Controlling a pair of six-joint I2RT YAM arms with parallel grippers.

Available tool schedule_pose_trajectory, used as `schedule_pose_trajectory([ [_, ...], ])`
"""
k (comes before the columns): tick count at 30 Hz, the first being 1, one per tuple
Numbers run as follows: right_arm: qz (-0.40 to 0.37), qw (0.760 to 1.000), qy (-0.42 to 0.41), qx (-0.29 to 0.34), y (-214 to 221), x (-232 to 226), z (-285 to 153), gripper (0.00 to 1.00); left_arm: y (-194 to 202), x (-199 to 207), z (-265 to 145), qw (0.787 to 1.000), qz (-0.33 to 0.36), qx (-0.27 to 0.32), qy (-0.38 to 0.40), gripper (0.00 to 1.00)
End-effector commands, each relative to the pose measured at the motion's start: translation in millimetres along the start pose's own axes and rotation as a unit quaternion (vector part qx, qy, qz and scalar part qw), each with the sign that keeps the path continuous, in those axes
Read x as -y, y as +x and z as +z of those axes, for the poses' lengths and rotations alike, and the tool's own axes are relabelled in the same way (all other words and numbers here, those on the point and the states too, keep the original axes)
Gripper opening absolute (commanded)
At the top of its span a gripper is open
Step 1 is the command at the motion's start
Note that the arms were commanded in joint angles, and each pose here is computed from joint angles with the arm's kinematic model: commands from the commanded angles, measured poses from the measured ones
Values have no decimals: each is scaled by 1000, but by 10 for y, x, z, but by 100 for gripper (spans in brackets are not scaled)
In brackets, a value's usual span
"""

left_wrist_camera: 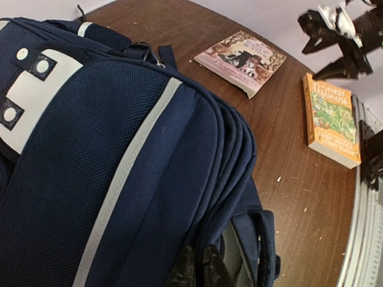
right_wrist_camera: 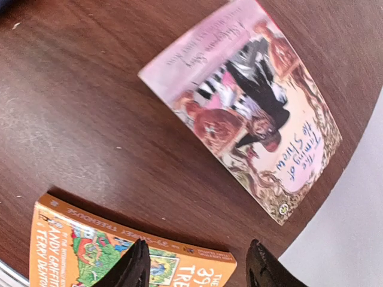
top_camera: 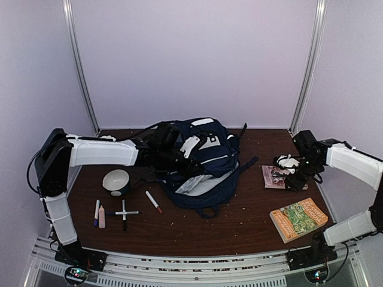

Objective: Pack the student bag
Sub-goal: Place the largest pocket of the bag in the student bag.

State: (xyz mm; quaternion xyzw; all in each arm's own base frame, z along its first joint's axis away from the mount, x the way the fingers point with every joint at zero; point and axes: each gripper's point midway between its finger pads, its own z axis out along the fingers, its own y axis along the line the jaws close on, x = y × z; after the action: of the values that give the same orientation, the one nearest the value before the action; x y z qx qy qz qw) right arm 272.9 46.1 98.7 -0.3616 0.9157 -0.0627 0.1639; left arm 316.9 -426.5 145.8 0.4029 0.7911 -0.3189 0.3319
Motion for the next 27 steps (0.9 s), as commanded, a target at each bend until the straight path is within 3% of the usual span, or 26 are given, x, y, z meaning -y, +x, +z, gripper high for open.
schedule_pose_trajectory([
  [1, 75, 997, 23, -20, 110, 442, -20, 55, 54, -103, 63, 1000, -9, -16, -10, 22],
  [6, 195, 980, 14, -31, 218, 952, 87, 61, -16, 2, -31, 1000, 14, -17, -8, 43],
  [12, 317, 946, -40, -62, 334, 1315, 387, 63, -150, 152, -201, 1000, 19, 9, 15, 52],
  [16, 355, 927, -87, -85, 371, 1364, 603, 63, -205, 135, -282, 1000, 20, 19, 2, 53],
  [27, 370, 912, -122, -127, 385, 1414, 930, 64, -326, 133, -296, 999, 12, 29, -1, 51],
])
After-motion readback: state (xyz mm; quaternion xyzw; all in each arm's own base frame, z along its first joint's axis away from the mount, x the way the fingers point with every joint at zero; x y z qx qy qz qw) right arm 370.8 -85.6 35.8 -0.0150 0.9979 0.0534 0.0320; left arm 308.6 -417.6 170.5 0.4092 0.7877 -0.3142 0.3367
